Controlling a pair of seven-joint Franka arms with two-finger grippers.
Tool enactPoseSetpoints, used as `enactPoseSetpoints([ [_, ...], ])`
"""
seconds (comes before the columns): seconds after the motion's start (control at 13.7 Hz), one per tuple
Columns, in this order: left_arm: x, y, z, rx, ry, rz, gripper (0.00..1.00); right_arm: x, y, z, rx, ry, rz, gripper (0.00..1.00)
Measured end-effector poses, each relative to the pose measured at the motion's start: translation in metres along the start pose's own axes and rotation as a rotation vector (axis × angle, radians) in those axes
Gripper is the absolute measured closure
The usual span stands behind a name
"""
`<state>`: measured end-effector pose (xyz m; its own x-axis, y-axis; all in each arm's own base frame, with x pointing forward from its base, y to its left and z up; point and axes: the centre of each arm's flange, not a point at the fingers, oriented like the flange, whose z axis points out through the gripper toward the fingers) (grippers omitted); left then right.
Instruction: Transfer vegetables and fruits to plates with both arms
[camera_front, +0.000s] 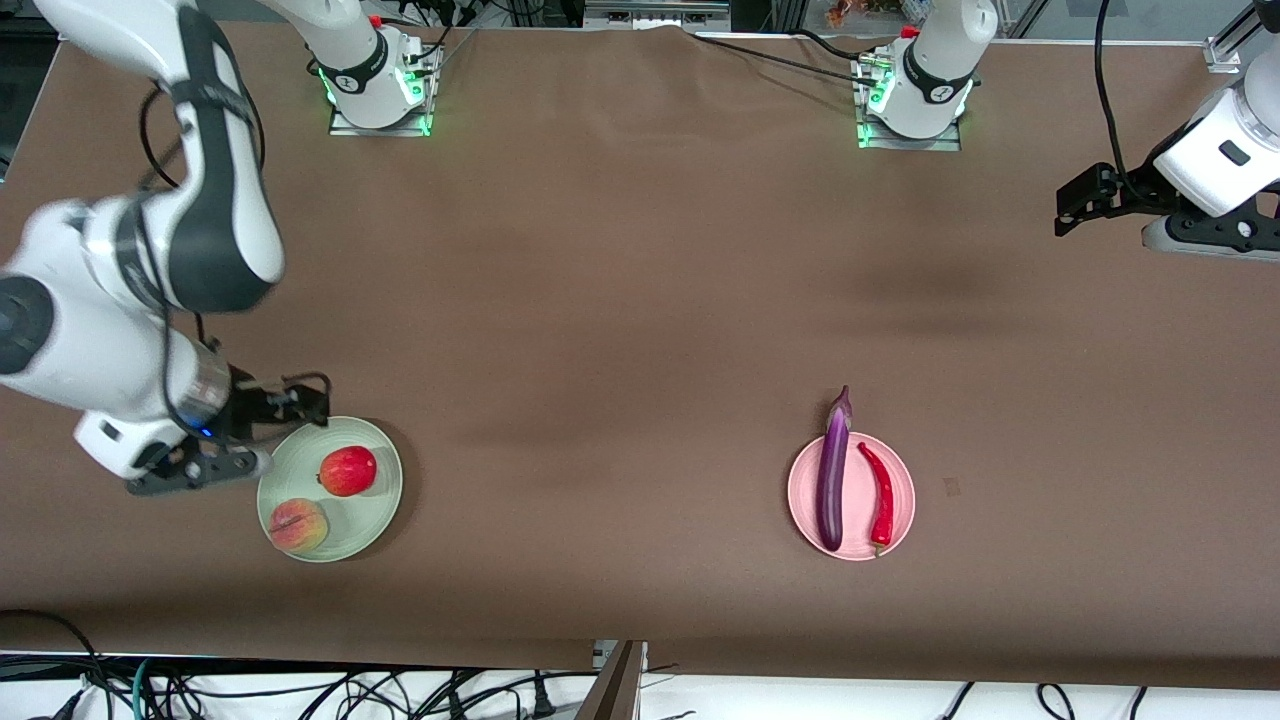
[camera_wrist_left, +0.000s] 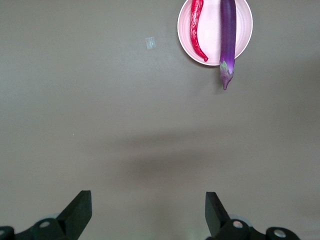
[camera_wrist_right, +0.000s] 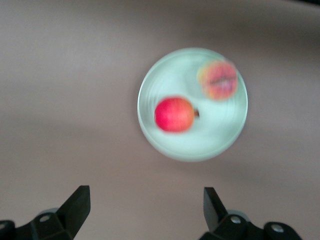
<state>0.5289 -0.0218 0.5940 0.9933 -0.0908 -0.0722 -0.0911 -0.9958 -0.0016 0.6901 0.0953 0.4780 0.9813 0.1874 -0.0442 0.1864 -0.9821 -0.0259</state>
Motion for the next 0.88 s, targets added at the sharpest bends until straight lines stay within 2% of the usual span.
enactPoseSetpoints([
  [0.22, 0.0, 0.001, 0.0, 0.0, 0.0, 0.001, 0.0, -0.043, 0.013, -0.056, 0.021, -0.063, 0.015, 0.0],
  [0.44, 0.0, 0.001, 0.0, 0.0, 0.0, 0.002, 0.0, -0.089, 0.037, -0.089, 0.043, -0.116, 0.044, 0.0],
  [0.73, 0.0, 0.001, 0.0, 0.0, -0.002, 0.002, 0.0, -0.135, 0.076, -0.12, -0.025, -0.104, 0.09, 0.0],
  [0.88, 0.0, 0.001, 0.0, 0.0, -0.003, 0.002, 0.0, -0.145, 0.072, -0.12, -0.035, -0.112, 0.074, 0.0],
])
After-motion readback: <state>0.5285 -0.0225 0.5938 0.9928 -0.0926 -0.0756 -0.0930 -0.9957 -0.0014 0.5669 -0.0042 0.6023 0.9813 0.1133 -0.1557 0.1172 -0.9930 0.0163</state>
